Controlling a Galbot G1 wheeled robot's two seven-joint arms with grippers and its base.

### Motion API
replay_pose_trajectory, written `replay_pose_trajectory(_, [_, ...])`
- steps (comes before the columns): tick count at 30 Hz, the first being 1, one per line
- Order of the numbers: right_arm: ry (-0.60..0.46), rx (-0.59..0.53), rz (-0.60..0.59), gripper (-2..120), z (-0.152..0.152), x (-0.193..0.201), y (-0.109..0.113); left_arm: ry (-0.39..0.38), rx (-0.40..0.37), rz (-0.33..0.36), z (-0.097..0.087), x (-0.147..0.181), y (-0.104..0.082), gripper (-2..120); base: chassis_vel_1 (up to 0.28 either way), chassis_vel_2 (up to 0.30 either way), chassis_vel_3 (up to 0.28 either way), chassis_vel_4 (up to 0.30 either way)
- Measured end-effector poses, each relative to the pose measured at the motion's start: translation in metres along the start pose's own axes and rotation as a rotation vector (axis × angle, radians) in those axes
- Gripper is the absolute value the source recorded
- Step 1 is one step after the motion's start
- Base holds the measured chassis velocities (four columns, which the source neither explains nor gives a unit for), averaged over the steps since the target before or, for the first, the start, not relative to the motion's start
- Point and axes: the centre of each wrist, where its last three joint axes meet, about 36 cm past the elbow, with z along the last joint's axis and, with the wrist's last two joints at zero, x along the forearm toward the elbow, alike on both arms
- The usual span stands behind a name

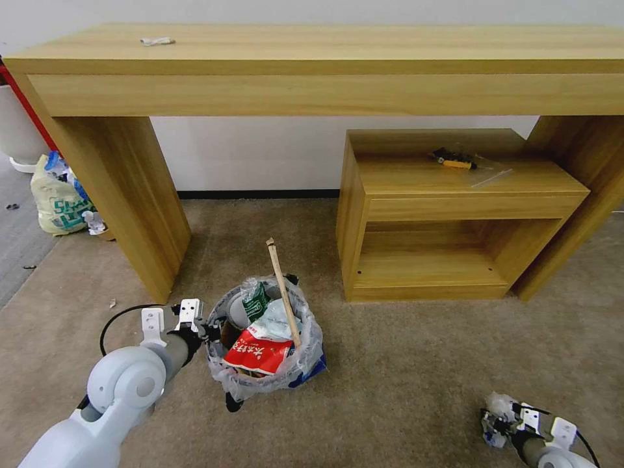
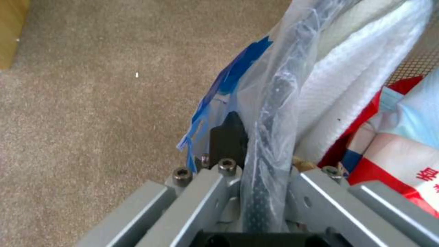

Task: Pick up the trash bin and place the garbage on the floor into it.

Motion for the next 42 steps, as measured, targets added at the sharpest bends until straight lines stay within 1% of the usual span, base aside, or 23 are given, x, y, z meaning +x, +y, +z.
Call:
replay_pose_trajectory(2, [-0.064,0.055,-0.011,19,-0.010,0.004,0.002,0.000,0.000,0.001,0.000,0.000,0.000,0,0.000,0.000,0.000,0.000])
replay_pose_trajectory(7, [-0.134,0.115,-0.038,10,-0.024,0.010,0.008,0.000,0.000,0.001,0.000,0.000,0.000,0,0.000,0.000,0.000,0.000])
replay_pose_trajectory(9, [-0.231,0.230,-0.111,0,-0.045,0.019,0.015,0.001,0.003,0.002,0.001,0.000,-0.001,0,0.000,0.000,0.000,0.000])
replay_pose_trajectory(10, [-0.243,0.249,-0.124,0,-0.048,0.020,0.016,0.001,0.003,0.003,0.001,0.000,-0.001,0,0.000,0.000,0.000,0.000])
replay_pose_trajectory(11, [-0.303,0.328,-0.192,0,-0.063,0.029,0.026,0.004,0.006,0.002,0.003,-0.001,-0.002,0,0.000,0.000,0.000,0.000])
replay_pose_trajectory(12, [-0.303,0.328,-0.192,0,-0.063,0.029,0.026,0.004,0.006,0.002,0.003,-0.001,-0.002,0,0.000,0.000,0.000,0.000])
replay_pose_trajectory(14, [-0.362,0.392,-0.275,0,-0.079,0.039,0.040,0.007,0.009,0.000,0.005,-0.003,-0.002,0,0.000,0.000,0.000,0.000])
replay_pose_trajectory(15, [-0.414,0.438,-0.357,0,-0.093,0.047,0.055,0.008,0.010,-0.001,0.006,-0.003,-0.002,0,0.000,0.000,0.000,0.000])
replay_pose_trajectory(17, [-0.440,0.456,-0.401,0,-0.100,0.051,0.064,0.009,0.011,-0.001,0.006,-0.004,-0.002,0,0.000,0.000,0.000,0.000])
replay_pose_trajectory(19, [-0.516,0.520,-0.569,0,-0.121,0.062,0.097,0.012,0.013,-0.001,0.008,-0.005,-0.004,0,0.000,0.000,0.000,0.000])
replay_pose_trajectory(20, [-0.516,0.520,-0.569,0,-0.121,0.062,0.097,0.012,0.013,-0.001,0.008,-0.005,-0.004,0,0.000,0.000,0.000,0.000])
replay_pose_trajectory(21, [-0.538,0.544,-0.632,0,-0.129,0.066,0.110,0.012,0.015,-0.001,0.008,-0.005,-0.004,0,0.000,0.000,0.000,0.000])
replay_pose_trajectory(23, [-0.579,0.611,-0.787,0,-0.150,0.076,0.144,0.014,0.017,-0.003,0.010,-0.005,-0.005,0,0.000,0.000,0.000,0.000])
replay_pose_trajectory(25, [-0.586,0.625,-0.821,0,-0.156,0.079,0.154,0.015,0.018,-0.003,0.010,-0.005,-0.005,0,0.000,0.000,0.000,0.000])
replay_pose_trajectory(26, [-0.602,0.655,-0.897,0,-0.168,0.088,0.177,0.015,0.020,-0.002,0.011,-0.005,-0.006,0,0.000,0.000,0.000,0.000])
replay_pose_trajectory(27, [-0.602,0.655,-0.897,0,-0.168,0.088,0.177,0.015,0.020,-0.002,0.011,-0.005,-0.006,0,0.000,0.000,0.000,0.000])
replay_pose_trajectory(29, [-0.602,0.694,-1.003,0,-0.181,0.103,0.210,0.015,0.021,0.000,0.010,-0.005,-0.008,0,0.000,0.000,0.000,0.000])
replay_pose_trajectory(30, [-0.600,0.699,-1.018,0,-0.182,0.106,0.214,0.014,0.020,0.002,0.010,-0.006,-0.010,0,0.000,0.000,0.000,0.000])
replay_pose_trajectory(31, [-0.600,0.699,-1.018,0,-0.182,0.106,0.214,0.014,0.020,0.002,0.010,-0.006,-0.010,0,0.000,0.000,0.000,0.000])
replay_pose_trajectory(33, [-0.567,0.727,-1.110,0,-0.179,0.128,0.241,0.013,0.003,0.029,0.002,-0.014,-0.017,0,0.000,0.000,0.000,0.000])
replay_pose_trajectory(35, [-0.558,0.731,-1.121,0,-0.178,0.130,0.245,0.014,0.001,0.031,0.002,-0.015,-0.017,0,0.000,0.000,0.000,0.000])
replay_pose_trajectory(39, [-0.439,0.787,-1.246,0,-0.162,0.134,0.291,0.022,-0.004,0.044,0.001,-0.020,-0.023,0,0.000,0.000,0.000,0.000])
replay_pose_trajectory(42, [-0.404,0.793,-1.263,0,-0.158,0.134,0.303,0.023,-0.004,0.046,0.000,-0.021,-0.024,0,0.000,0.000,0.000,0.000])
